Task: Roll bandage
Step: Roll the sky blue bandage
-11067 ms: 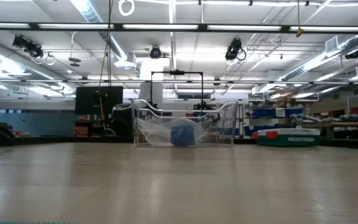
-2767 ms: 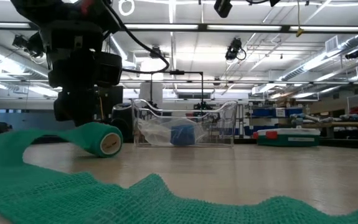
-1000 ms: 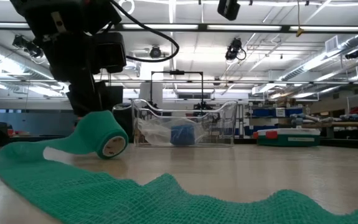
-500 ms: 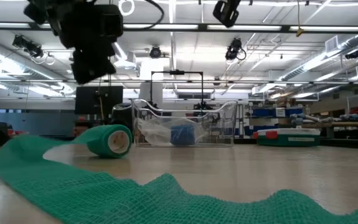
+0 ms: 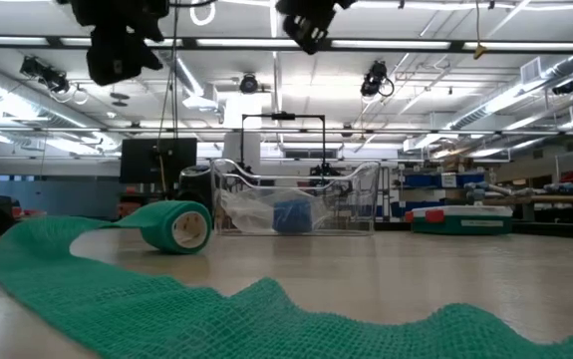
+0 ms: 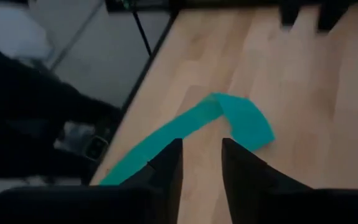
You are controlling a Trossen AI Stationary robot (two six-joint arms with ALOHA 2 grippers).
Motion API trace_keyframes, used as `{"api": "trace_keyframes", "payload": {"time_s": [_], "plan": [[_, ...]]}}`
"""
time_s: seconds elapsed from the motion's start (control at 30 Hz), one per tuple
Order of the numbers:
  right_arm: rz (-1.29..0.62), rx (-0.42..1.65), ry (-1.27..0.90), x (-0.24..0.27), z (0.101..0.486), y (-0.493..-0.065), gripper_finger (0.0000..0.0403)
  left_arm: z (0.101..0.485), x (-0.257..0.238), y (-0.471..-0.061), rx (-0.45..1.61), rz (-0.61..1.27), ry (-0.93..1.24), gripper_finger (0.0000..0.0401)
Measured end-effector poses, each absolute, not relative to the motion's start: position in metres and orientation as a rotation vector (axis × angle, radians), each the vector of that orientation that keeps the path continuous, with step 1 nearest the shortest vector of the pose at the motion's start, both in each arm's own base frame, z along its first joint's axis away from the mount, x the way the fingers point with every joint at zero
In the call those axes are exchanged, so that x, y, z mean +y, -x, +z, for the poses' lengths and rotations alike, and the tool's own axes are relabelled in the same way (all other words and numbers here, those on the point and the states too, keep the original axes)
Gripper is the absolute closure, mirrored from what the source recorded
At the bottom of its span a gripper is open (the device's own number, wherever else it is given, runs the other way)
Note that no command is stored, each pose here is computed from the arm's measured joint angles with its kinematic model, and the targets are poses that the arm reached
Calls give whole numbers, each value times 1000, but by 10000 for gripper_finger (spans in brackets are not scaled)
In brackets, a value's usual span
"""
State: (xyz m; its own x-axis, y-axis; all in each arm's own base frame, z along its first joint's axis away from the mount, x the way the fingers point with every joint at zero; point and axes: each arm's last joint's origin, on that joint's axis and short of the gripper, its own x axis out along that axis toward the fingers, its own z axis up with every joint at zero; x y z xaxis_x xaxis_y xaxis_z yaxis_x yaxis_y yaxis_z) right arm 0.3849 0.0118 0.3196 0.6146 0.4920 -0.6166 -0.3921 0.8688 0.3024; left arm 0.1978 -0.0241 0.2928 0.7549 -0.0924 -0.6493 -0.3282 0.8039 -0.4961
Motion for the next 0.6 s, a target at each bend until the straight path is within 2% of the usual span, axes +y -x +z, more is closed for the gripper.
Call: {"api": "trace_keyframes", "payload": {"time_s": [0.1,0.6], "plan": [[523,802,-113,17,304,-402,269,289,-25,-190,798,164,619,244],[580,843,-66,30,241,-447,181,296,-36,-185,803,136,684,244]]}}
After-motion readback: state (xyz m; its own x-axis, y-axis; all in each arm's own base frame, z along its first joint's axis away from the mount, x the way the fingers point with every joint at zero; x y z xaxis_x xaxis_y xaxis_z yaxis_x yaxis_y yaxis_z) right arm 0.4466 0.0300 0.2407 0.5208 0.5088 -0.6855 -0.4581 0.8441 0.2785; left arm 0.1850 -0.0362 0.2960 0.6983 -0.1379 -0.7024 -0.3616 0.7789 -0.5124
